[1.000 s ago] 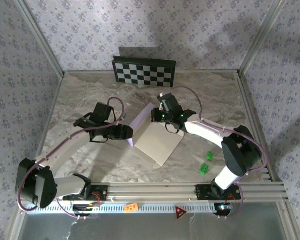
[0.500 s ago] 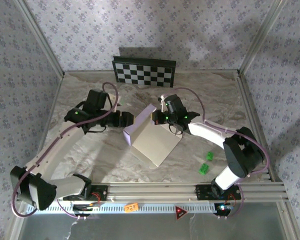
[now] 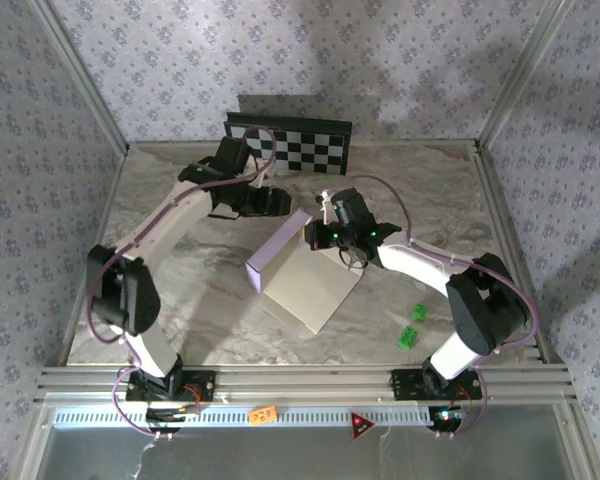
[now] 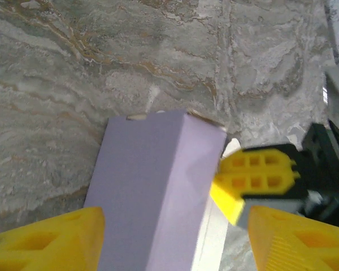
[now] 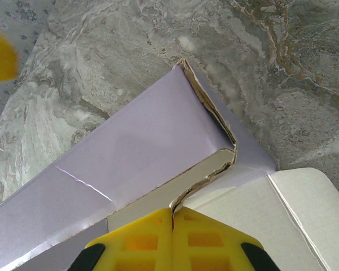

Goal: Fold the paper box

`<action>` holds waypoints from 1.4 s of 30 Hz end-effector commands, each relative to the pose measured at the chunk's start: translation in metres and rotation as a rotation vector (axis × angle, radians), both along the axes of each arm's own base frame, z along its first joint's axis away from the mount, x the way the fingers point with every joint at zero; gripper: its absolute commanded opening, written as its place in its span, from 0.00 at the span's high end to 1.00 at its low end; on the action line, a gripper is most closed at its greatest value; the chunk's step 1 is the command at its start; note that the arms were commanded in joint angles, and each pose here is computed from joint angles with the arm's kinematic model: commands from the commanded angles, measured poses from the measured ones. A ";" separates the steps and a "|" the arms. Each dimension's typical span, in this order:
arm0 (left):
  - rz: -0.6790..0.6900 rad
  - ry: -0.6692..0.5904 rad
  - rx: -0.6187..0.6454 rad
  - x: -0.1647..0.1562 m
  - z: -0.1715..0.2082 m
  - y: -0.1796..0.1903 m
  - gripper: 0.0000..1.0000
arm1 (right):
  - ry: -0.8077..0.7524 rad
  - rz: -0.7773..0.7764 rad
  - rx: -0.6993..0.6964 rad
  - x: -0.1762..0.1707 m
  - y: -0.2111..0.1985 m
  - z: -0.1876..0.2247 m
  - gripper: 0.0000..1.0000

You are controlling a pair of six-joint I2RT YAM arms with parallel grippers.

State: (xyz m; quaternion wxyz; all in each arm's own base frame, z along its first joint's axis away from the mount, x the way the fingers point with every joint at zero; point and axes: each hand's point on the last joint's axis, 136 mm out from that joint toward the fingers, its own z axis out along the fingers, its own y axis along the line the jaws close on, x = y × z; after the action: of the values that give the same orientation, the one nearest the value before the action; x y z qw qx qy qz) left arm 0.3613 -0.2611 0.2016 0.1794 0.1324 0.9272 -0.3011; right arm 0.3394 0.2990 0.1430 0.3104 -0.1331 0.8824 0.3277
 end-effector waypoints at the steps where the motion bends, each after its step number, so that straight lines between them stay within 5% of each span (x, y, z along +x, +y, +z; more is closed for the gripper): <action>1: -0.063 0.044 -0.017 -0.001 -0.003 -0.014 0.31 | 0.061 0.025 -0.044 -0.010 -0.004 -0.023 1.00; 11: -0.146 0.138 -0.090 0.005 -0.026 -0.048 0.25 | 0.064 0.026 -0.030 -0.011 -0.003 -0.024 1.00; 21: -0.174 0.210 -0.016 -0.002 -0.058 -0.048 0.24 | 0.060 0.029 -0.024 -0.012 -0.004 -0.022 1.00; 25: -0.168 0.215 0.060 -0.002 -0.071 -0.038 0.30 | 0.045 0.028 -0.030 -0.013 -0.006 -0.015 0.92; 35: -0.170 0.214 0.092 -0.002 -0.077 -0.033 0.36 | -0.048 0.021 -0.063 -0.018 -0.027 0.021 0.55; 42: -0.177 0.216 0.101 -0.004 -0.078 -0.031 0.37 | -0.109 -0.052 -0.148 -0.009 -0.068 0.018 0.44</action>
State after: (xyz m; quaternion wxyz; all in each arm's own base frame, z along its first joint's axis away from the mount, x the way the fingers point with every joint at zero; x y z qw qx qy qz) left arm 0.3670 -0.3030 0.1393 0.0758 0.1884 0.9270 -0.3154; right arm 0.3280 0.2545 0.1829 0.3628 -0.1504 0.8724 0.2911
